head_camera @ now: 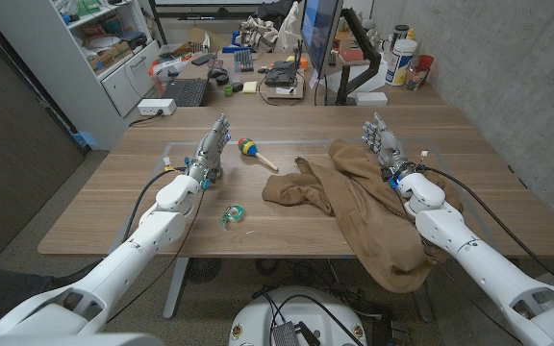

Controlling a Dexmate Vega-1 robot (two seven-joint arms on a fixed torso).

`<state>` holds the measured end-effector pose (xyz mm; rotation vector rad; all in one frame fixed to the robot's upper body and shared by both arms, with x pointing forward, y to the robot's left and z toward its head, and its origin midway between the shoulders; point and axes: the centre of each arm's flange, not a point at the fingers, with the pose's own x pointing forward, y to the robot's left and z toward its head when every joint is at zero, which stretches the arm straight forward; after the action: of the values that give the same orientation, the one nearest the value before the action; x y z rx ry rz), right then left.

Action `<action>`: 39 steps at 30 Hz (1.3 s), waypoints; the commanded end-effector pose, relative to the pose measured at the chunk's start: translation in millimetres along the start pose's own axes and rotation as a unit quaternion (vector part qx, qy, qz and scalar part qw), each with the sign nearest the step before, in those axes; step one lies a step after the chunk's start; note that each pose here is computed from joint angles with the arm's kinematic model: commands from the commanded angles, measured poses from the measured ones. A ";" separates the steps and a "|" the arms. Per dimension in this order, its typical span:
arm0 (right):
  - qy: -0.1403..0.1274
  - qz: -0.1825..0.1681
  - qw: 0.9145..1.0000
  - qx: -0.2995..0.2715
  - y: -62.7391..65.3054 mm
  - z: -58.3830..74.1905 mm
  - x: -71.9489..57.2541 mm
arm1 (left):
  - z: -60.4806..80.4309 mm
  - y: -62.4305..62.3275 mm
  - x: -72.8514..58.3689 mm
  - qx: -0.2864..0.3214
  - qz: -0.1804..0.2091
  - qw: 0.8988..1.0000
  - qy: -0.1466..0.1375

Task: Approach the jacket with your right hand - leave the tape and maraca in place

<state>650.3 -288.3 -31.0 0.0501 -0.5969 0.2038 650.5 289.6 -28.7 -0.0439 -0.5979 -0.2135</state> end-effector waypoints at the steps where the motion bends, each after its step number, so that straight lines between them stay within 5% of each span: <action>1: -0.004 0.000 1.000 0.002 5.0 -1.6 -1.7 | 1.1 -1.4 -2.6 0.000 -0.004 1.000 0.000; 39: -0.037 0.008 0.999 -0.038 15.3 38.6 10.6 | 24.4 3.1 -6.8 0.006 -0.005 1.000 -0.010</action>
<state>638.4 -276.2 -1.3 -0.0069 -0.6674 0.2037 637.6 294.7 -17.8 -0.0359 -0.6059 -0.2196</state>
